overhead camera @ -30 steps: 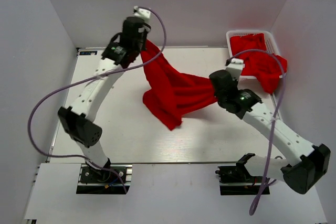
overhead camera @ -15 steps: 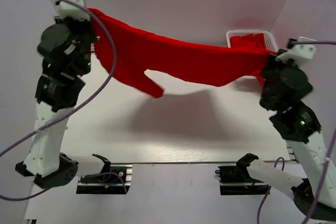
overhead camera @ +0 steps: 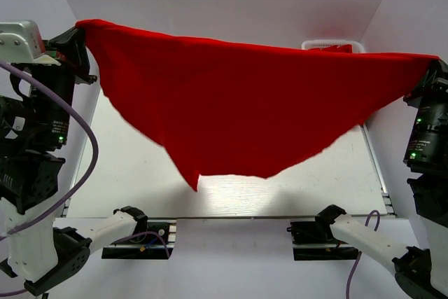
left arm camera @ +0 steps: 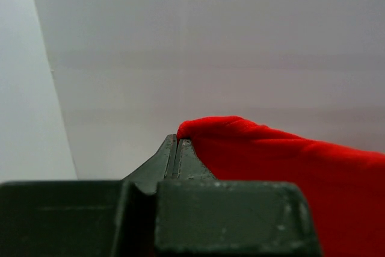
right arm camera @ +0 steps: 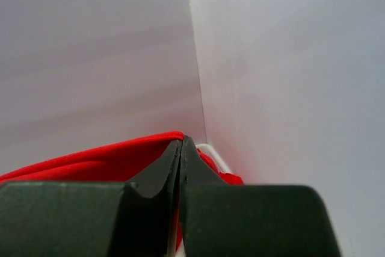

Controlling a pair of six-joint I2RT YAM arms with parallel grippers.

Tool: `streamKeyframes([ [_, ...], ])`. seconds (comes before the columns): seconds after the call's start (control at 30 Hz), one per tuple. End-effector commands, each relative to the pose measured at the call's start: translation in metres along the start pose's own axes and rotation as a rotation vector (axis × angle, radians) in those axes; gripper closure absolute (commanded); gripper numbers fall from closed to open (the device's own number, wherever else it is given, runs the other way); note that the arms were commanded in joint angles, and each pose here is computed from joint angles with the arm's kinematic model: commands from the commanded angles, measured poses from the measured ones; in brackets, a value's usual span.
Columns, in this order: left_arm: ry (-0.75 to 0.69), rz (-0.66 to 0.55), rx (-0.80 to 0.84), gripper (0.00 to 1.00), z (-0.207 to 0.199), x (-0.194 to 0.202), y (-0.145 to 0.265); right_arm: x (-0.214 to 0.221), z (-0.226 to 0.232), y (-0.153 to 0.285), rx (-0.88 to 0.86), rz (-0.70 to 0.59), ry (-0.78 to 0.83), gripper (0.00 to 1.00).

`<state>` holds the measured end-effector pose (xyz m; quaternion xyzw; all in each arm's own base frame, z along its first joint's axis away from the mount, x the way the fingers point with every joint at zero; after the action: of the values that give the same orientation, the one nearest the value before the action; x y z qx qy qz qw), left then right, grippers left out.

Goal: Fold and stack the t-shirts
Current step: Flatten out the tshirt

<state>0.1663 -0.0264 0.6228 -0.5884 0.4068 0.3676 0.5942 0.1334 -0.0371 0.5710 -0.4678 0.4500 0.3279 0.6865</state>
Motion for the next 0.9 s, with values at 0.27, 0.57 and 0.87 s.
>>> streamKeyframes([
  [0.27,0.021,0.283,-0.058,1.0,-0.04,0.135,-0.052,0.109,0.066,-0.032,0.05,0.198,0.224,1.0],
  [0.57,-0.078,0.81,-0.269,1.0,-0.043,0.396,-0.087,0.321,0.137,-0.088,0.005,0.515,0.427,1.0],
  [0.87,-0.046,1.05,-0.341,0.82,0.007,0.569,-0.163,0.494,0.178,-0.181,-0.012,0.802,0.519,0.99],
])
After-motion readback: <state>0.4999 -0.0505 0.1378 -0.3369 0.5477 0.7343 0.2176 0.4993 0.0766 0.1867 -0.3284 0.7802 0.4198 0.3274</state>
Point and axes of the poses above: each gripper's point midway between its finger pads, its own y axis back along the fingers, its own z axis along the line the jaws close on, x = y × z, the point moved 5 cm from there along y, back along the fingers, and after that the axes turned 1 degree about -y, right-handed, at the moved point
